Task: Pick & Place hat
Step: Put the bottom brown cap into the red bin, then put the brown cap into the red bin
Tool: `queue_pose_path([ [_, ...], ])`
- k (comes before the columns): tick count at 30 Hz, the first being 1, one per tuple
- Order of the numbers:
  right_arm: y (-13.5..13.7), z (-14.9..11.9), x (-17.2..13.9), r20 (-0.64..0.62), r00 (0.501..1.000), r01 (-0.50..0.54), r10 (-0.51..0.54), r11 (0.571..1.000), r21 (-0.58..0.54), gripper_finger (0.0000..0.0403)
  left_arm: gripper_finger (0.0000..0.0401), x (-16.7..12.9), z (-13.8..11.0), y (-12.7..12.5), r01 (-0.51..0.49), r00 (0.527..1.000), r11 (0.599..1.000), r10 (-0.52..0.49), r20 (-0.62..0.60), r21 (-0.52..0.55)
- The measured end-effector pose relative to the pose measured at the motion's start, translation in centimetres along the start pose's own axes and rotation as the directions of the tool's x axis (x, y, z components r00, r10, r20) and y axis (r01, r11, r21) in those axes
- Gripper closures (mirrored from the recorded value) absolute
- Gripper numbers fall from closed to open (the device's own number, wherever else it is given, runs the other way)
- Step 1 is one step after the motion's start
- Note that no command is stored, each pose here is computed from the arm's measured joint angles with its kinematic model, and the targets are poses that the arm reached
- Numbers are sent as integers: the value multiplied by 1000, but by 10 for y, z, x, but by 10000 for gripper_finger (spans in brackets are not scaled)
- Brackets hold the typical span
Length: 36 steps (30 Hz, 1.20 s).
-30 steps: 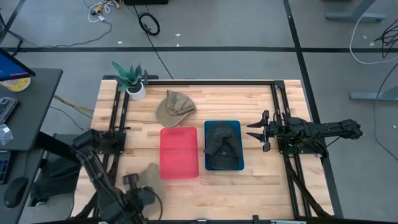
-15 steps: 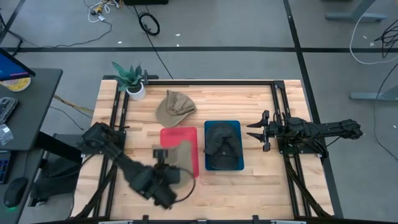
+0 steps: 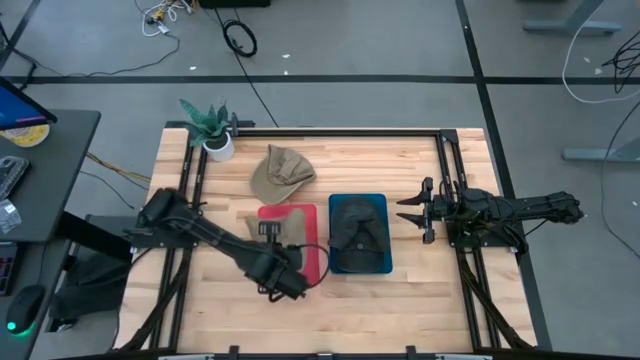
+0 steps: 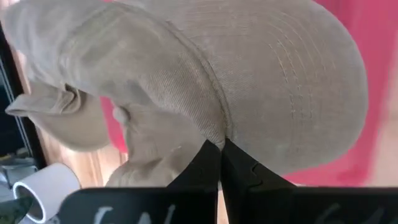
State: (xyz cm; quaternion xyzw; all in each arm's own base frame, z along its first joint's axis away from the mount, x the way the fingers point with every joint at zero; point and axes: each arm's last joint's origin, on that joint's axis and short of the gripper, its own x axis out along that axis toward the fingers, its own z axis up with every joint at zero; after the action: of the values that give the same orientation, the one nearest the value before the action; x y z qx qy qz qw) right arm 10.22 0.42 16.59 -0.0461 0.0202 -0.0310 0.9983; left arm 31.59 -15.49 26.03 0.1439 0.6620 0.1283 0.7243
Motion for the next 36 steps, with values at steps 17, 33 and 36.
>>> queue_pose_path([
  [17,0,0,0,0,1000,0,0,1000,0,247,387,43,11,-10,197,980,980,-198,39,20],
  [33,0,0,0,0,1000,0,0,1000,0,247,203,36,10,-1,165,986,986,-165,-6,-7],
  [36,0,0,0,0,1000,0,0,1000,0,247,194,28,9,5,94,996,996,-94,-6,1],
])
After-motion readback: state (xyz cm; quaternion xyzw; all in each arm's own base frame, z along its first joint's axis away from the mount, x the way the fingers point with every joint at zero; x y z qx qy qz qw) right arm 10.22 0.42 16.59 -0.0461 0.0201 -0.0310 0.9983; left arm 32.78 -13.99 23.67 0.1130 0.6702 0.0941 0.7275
